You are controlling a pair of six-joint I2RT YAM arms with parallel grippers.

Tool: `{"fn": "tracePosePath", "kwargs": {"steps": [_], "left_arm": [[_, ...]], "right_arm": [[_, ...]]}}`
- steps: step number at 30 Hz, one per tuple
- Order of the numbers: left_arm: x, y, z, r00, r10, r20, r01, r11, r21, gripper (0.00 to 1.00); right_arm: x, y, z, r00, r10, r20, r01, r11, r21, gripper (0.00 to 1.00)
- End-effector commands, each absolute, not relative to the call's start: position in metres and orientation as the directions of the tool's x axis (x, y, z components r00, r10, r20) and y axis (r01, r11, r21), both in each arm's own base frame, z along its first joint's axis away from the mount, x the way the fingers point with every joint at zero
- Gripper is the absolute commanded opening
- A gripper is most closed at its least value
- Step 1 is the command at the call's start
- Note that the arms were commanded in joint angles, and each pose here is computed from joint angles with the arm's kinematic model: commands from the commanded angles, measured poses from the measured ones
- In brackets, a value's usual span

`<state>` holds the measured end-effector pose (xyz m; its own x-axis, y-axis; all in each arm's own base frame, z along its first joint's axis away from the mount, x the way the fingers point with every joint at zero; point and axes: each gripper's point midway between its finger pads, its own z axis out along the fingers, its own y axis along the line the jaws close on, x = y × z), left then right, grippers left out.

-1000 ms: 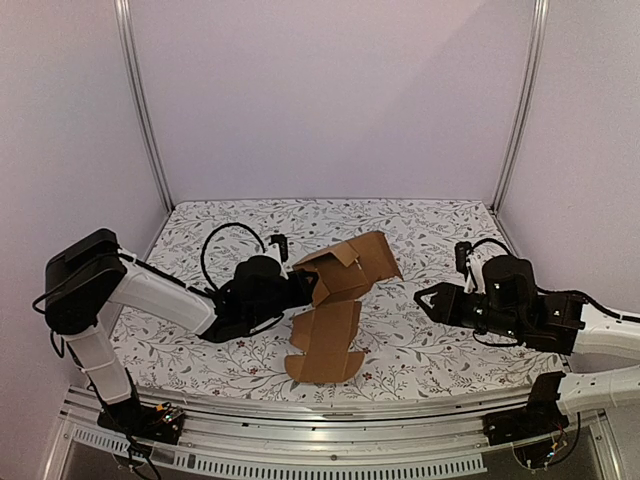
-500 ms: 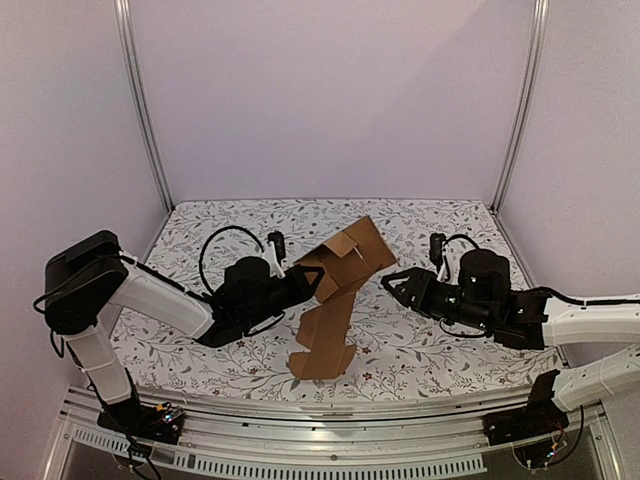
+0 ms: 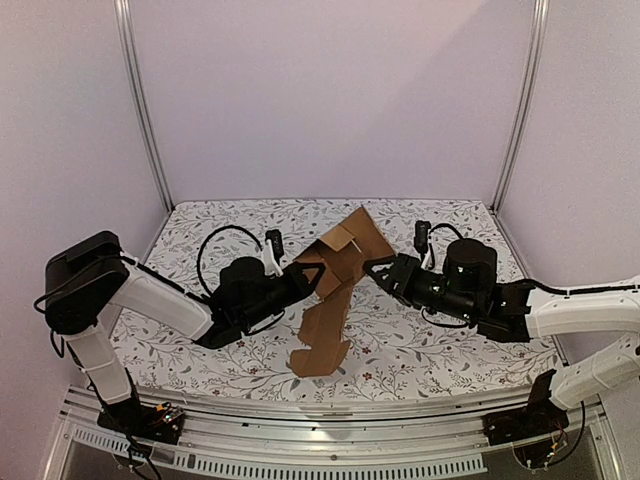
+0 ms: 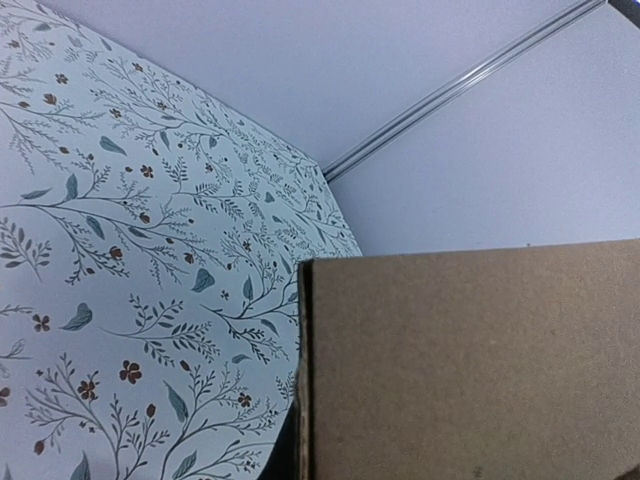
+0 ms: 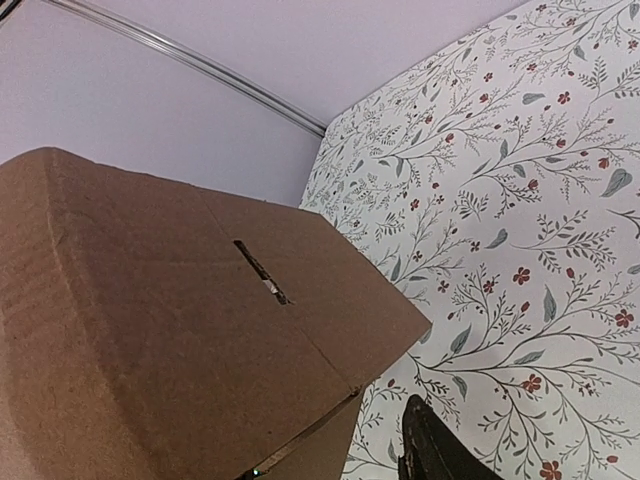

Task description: Fold the paper box

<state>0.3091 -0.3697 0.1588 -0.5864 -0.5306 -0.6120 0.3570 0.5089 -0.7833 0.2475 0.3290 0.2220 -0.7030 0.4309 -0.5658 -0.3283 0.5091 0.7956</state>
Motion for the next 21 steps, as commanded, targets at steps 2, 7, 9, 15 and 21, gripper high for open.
{"fn": "tracePosePath", "kwargs": {"steps": [2, 7, 9, 15, 21], "left_arm": [[0.309, -0.37, 0.156, -0.587, -0.521, -0.62, 0.383, 0.496, -0.779, 0.0], [0.307, -0.374, 0.16, -0.581, -0.509, -0.634, 0.41, 0.49, -0.769, 0.0], [0.307, -0.374, 0.161, -0.575, -0.504, -0.645, 0.42, 0.494, -0.761, 0.0], [0.306, -0.375, 0.163, -0.559, -0.489, -0.67, 0.444, 0.505, -0.74, 0.0], [0.306, -0.376, 0.16, -0.556, -0.482, -0.677, 0.449, 0.511, -0.733, 0.0]], "right_arm": [[0.25, 0.343, 0.233, -0.7, 0.447, -0.557, -0.343, 0.474, 0.811, 0.49], [0.251, 0.352, 0.229, -0.711, 0.442, -0.547, -0.341, 0.462, 0.818, 0.47], [0.25, 0.355, 0.228, -0.715, 0.441, -0.543, -0.34, 0.459, 0.821, 0.45], [0.249, 0.356, 0.222, -0.721, 0.432, -0.543, -0.337, 0.466, 0.818, 0.23], [0.248, 0.352, 0.219, -0.72, 0.433, -0.543, -0.334, 0.47, 0.817, 0.26]]}}
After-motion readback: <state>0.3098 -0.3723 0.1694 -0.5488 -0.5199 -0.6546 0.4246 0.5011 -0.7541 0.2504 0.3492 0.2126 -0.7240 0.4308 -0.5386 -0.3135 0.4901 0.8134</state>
